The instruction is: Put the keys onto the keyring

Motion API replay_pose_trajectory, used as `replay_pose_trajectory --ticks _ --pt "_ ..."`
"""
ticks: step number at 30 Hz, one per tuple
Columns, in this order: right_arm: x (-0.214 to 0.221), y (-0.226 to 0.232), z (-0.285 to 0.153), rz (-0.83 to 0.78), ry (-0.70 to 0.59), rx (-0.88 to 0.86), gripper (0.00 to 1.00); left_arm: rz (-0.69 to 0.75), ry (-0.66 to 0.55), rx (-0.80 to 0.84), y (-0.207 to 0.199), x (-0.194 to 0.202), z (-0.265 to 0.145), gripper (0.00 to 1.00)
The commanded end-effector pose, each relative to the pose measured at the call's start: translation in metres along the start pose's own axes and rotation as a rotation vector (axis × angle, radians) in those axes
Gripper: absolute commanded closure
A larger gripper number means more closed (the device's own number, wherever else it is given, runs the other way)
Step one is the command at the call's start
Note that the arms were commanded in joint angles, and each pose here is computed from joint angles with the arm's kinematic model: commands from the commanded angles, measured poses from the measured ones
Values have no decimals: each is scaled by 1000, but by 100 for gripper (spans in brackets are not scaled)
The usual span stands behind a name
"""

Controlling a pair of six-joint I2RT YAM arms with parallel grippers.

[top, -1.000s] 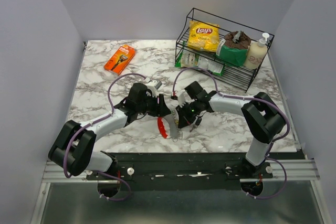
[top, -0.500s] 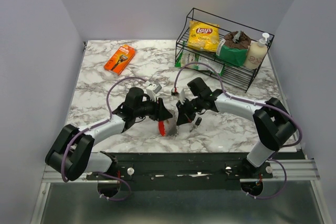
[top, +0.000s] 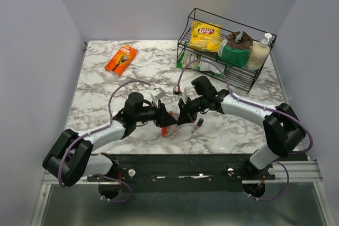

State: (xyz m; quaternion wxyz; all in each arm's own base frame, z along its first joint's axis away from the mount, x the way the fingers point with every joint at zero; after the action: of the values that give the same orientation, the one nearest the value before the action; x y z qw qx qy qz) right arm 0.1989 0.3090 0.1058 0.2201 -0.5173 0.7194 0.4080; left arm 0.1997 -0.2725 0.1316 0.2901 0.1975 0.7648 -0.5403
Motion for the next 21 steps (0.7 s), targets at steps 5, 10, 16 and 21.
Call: replay_pose_trajectory --ticks 5,10,16,21 --pt "-21 18 -11 -115 -85 -47 99 49 -28 57 -15 0 -6 57" --pt "-21 21 -13 -129 -94 -55 99 53 -37 47 -13 -1 -6 54" --pt "-23 22 -14 -142 -100 -49 99 53 -33 55 -12 3 -7 56" --pt "-25 23 -16 -149 -109 -44 99 51 -32 50 -9 6 -6 56"
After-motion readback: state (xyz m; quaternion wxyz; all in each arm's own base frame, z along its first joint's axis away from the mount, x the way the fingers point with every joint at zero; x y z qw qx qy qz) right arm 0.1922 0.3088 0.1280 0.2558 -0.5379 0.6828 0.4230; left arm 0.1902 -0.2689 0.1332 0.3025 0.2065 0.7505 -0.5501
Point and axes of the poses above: each gripper's point midway between its finger pads, its own z axis out along the fingers, its own y axis along the line the jaws close on, x = y × z, the point moved 1 cm from there along -z, back along the fingers, and after that the axes turned 8 degrees about -z, right-handed, at the moved point
